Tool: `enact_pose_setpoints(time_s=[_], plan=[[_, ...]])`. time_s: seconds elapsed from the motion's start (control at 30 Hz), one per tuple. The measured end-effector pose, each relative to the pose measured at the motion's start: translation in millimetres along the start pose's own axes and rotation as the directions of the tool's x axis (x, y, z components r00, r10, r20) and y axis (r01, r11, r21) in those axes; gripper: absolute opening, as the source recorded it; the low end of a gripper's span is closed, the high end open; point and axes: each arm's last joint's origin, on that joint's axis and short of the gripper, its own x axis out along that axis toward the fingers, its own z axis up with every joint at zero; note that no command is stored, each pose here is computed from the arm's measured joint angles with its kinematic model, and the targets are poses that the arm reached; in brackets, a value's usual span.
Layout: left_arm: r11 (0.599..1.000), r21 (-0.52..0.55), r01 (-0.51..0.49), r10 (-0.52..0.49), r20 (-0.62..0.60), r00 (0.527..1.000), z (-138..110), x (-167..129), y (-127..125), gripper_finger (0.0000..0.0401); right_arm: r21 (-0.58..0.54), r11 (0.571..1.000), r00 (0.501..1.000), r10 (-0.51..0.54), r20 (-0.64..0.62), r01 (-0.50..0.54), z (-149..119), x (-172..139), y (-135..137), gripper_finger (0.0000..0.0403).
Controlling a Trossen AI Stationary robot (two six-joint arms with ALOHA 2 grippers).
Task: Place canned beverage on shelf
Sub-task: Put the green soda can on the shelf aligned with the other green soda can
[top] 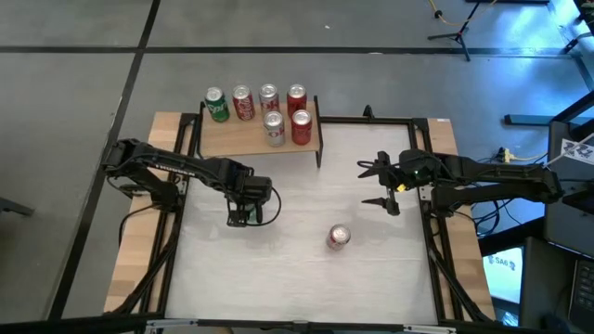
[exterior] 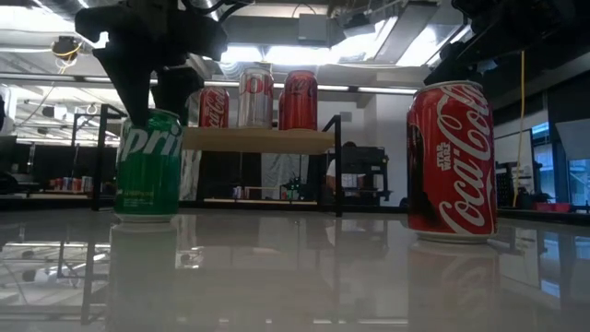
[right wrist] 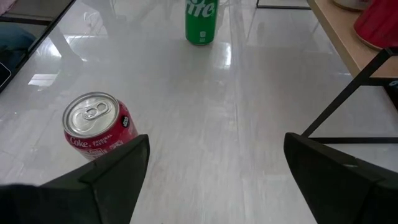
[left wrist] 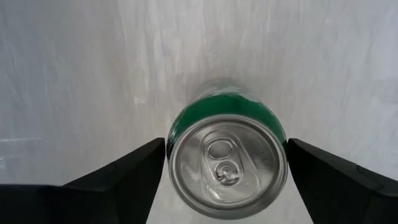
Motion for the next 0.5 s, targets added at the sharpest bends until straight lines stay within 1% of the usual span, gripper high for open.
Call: enact_pose_setpoints(time_s=[0.5], plan=[[1.0,0.004,0.0,0.0,0.0,1.0,0.0,0.0,-0.1,0.0322,0.0,1.0,1.0,-0.001,0.0,0.001,0.0,0.0,-0.1,0.0365]])
